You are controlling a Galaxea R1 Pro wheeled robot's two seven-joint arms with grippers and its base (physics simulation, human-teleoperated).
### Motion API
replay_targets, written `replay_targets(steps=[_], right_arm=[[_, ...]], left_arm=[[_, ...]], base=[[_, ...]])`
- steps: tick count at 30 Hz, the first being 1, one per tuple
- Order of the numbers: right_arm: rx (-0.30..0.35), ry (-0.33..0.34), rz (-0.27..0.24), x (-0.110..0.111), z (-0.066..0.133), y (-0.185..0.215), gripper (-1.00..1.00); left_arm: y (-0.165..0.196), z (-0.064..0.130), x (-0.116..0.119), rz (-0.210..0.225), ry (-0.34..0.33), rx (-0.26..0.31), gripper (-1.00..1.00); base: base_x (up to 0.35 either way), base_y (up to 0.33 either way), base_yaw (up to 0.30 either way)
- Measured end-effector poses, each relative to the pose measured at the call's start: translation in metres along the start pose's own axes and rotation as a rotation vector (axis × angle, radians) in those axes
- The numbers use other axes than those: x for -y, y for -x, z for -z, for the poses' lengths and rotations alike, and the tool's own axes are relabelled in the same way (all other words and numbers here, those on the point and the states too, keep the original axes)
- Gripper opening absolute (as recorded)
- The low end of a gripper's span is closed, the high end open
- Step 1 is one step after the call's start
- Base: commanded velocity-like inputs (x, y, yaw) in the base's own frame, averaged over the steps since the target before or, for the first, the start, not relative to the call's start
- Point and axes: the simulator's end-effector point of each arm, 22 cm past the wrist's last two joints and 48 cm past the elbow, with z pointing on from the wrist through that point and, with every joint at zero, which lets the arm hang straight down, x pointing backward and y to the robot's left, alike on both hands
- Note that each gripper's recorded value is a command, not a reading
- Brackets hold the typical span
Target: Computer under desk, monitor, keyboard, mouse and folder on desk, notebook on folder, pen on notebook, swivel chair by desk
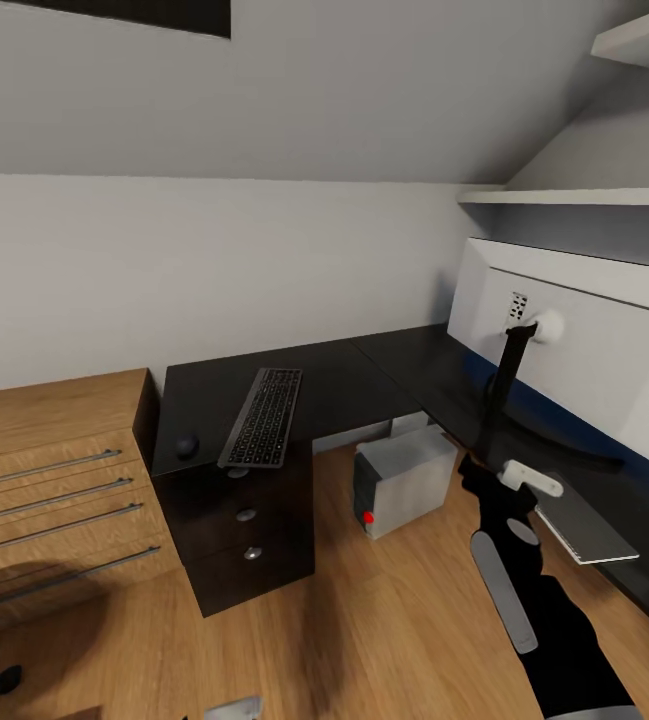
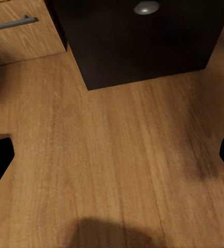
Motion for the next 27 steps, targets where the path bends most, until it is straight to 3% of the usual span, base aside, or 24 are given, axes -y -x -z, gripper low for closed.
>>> replay_targets(steps=[7, 16, 27], right_arm=[[0.019, 0.013, -0.012, -0.005, 0.003, 0.010, 1.00], [0.021, 0.046, -0.010, -0.022, 0.011, 0.009, 1.00], [0.017, 0.051, -0.009, -0.025, 0.011, 0.007, 1.00]], left_arm=[[0.007, 0.000, 0.000, 0.020, 0.000, 0.031, 1.00], [0.007, 0.000, 0.000, 0.021, 0.000, 0.031, 1.00], [0.007, 0.000, 0.000, 0.022, 0.001, 0.032, 1.00]], base=[[0.000, 0.000, -0.097], [0.000, 0.000, -0.034], [0.000, 0.015, -0.013]])
